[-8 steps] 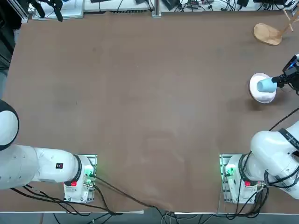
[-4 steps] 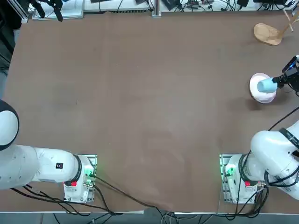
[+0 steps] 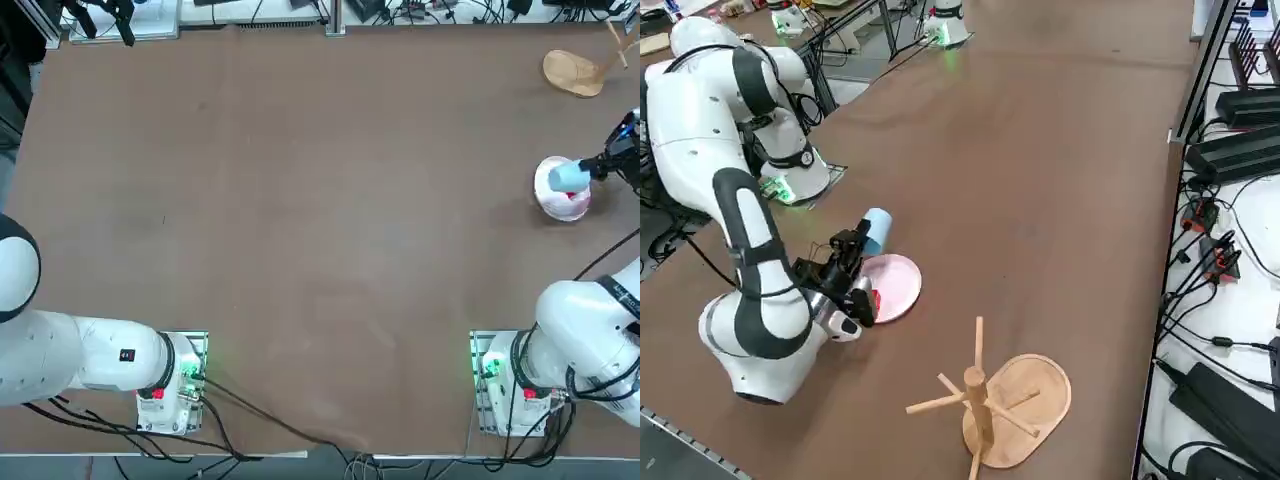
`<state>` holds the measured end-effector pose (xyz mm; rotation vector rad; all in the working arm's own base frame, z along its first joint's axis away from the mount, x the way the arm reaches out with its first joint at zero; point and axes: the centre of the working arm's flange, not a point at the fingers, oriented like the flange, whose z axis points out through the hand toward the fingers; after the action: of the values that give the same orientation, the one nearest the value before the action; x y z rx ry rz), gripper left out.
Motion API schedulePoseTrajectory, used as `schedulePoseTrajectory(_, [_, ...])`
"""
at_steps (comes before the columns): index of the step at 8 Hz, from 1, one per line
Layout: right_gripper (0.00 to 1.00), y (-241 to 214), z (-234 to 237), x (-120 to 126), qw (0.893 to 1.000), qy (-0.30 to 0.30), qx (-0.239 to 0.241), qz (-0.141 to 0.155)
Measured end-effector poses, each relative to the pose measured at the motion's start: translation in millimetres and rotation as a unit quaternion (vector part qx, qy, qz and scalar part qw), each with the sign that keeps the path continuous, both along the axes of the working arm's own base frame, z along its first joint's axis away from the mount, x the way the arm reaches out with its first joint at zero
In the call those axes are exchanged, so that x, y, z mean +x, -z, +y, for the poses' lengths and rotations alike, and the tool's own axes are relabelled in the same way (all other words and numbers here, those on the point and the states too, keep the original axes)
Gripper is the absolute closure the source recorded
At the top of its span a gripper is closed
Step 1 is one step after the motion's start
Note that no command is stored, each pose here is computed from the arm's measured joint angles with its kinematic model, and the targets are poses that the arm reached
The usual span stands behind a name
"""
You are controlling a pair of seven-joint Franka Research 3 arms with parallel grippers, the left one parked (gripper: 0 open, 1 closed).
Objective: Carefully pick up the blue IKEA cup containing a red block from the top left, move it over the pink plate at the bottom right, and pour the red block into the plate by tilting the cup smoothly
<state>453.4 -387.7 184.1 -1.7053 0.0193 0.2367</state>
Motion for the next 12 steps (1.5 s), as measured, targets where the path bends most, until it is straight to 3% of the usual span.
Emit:
schedulePoseTrajectory(2, [0.97, -53, 33, 38, 0.996, 0.004, -0.082, 0.017])
schedulePoseTrajectory(5, [0.97, -125, 111, 79, 0.977, 0.012, -0.212, -0.018])
schedulePoseTrajectory(8, [0.97, -145, 195, 103, 0.931, 0.012, -0.360, -0.059])
schedulePoseTrajectory(11, [0.97, -149, 279, 117, 0.878, 0.005, -0.473, -0.072])
schedulePoseTrajectory(12, [0.97, -153, 302, 120, 0.858, -0.002, -0.509, -0.065])
